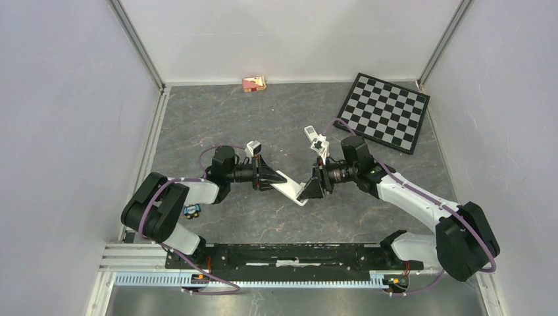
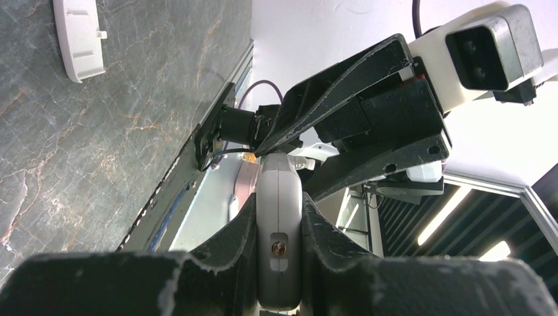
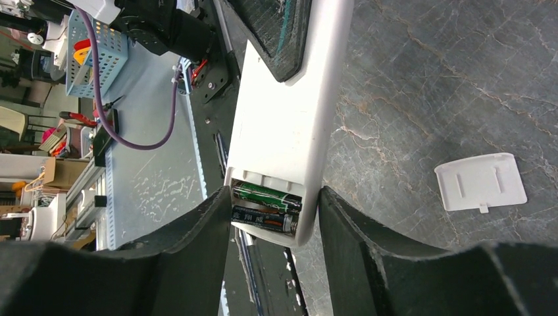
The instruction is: Load the batteries into the remote control
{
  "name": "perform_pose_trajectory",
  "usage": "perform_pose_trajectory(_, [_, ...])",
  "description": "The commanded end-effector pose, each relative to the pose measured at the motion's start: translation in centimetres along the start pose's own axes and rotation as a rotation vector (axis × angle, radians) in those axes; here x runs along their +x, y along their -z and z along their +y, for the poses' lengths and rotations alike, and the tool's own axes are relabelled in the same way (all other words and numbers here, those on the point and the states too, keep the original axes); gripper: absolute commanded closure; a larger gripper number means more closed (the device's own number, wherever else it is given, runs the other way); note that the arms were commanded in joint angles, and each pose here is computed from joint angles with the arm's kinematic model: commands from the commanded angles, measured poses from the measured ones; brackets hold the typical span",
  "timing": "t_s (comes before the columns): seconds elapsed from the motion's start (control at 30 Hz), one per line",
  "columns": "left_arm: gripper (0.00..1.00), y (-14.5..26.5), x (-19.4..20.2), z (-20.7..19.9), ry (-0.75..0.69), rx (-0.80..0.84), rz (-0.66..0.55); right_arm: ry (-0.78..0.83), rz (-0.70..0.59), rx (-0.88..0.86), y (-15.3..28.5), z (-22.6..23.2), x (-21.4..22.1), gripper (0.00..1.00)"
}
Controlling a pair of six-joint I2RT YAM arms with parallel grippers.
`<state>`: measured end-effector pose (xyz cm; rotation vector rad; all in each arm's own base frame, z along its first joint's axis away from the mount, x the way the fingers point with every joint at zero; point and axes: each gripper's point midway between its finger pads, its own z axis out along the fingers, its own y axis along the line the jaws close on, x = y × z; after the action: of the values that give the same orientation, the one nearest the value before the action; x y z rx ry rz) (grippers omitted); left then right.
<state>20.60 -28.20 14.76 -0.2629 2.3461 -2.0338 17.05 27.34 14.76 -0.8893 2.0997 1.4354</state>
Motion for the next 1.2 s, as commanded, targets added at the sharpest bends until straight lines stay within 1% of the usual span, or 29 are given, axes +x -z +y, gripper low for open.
perform_pose_trajectory(0.0, [0.98,0.0,-0.5,-1.6,-0.078,0.035,-0.02,0.039,-0.009,-0.024,-0.1,0.4,-0.3,0.38])
perform_pose_trajectory(0.13, [0.98,-0.1,-0.5,-1.4,-0.08,0.029,-0.02,0.042,-0.047,-0.022,0.1,0.8,-1.1,0.19])
perform_pose_trajectory(0.2, [0.98,-0.1,-0.5,-1.4,-0.079,0.028,-0.02,0.057,-0.062,-0.011,0.2,0.7,-1.3,0.14])
perform_pose_trajectory(0.3, [0.98,-0.1,-0.5,-1.6,-0.083,0.032,-0.02,0.075,-0.07,-0.031,0.3,0.9,-1.4,0.15])
perform_pose_trajectory(0.53, [0.98,0.0,-0.4,-1.9,-0.085,0.034,-0.019,0.101,-0.06,-0.035,0.4,0.9,-1.1,0.29])
perform_pose_trajectory(0.63, [0.98,0.0,-0.3,-2.0,-0.082,0.036,-0.017,0.113,-0.06,-0.038,0.5,1.1,-1.1,0.31])
perform_pose_trajectory(0.8, [0.98,0.0,-0.3,-1.9,-0.069,0.034,-0.016,0.135,-0.067,-0.041,0.6,1.3,-1.1,0.37])
perform_pose_trajectory(0.9, [0.98,0.1,-0.3,-2.1,-0.061,0.037,-0.015,0.146,-0.07,-0.047,0.7,1.4,-1.1,0.38])
perform_pose_trajectory(1.0, [0.98,0.1,-0.3,-2.2,-0.052,0.039,-0.013,0.165,-0.076,-0.044,0.8,1.5,-1.3,0.36])
perform_pose_trajectory(1.1, [0.98,0.0,-0.3,-2.3,-0.048,0.041,-0.014,0.175,-0.079,-0.045,0.9,1.7,-1.2,0.27])
perform_pose_trajectory(1.17, [0.98,0.0,-0.3,-2.3,-0.046,0.041,-0.014,0.182,-0.081,-0.046,1.0,1.8,-1.3,0.23])
